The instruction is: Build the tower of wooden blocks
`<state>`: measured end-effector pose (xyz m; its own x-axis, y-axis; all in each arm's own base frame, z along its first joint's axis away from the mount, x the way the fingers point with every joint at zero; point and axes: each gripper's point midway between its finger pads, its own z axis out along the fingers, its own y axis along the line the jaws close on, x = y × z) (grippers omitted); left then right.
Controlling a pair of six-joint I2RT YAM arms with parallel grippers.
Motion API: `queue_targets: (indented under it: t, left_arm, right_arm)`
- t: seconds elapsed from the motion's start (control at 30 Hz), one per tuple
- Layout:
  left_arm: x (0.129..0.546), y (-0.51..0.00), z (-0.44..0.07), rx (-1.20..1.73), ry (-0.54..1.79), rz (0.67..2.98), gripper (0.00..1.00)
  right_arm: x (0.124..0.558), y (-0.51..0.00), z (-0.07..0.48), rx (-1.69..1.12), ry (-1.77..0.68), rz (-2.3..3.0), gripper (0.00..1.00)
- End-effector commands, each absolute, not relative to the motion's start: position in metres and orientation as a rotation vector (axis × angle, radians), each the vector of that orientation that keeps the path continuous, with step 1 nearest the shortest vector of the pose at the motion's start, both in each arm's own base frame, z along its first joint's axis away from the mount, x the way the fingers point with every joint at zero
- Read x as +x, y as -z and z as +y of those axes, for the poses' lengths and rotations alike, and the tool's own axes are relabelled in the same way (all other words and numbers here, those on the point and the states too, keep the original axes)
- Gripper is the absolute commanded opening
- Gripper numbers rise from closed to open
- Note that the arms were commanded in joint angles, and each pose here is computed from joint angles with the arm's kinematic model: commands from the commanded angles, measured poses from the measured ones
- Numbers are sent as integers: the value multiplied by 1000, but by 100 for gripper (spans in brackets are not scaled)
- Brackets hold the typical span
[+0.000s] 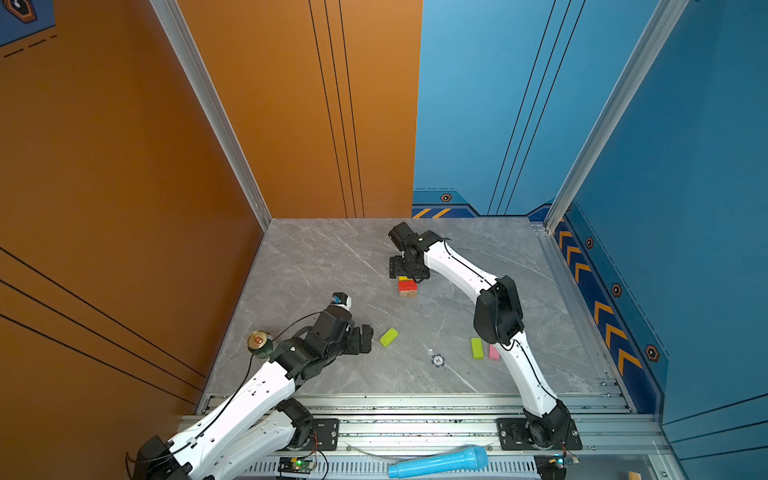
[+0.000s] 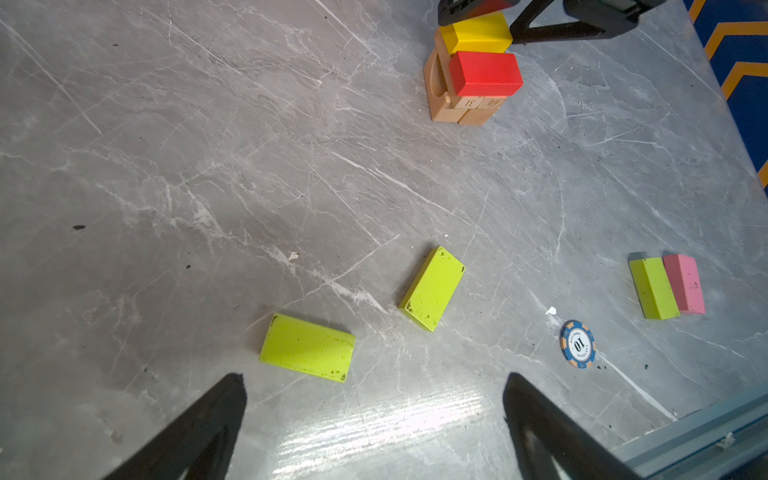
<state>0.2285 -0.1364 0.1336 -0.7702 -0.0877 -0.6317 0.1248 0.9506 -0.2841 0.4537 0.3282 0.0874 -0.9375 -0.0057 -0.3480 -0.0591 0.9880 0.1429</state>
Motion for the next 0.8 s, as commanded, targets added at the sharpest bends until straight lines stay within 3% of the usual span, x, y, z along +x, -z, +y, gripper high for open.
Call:
queue_targets:
  t: [0.0, 0.13, 0.77]
  left_arm:
    - [231, -143, -138, 25, 437, 2397, 98]
    - [230, -144, -138, 23, 442, 2393, 98]
    - [231, -142, -138, 23, 434, 2400, 98]
  right_arm:
    - [447, -88, 323, -59, -174, 2805, 81]
    - [447, -84, 320, -57, -147, 2805, 77]
    - [452, -73, 318, -75, -93, 2803, 77]
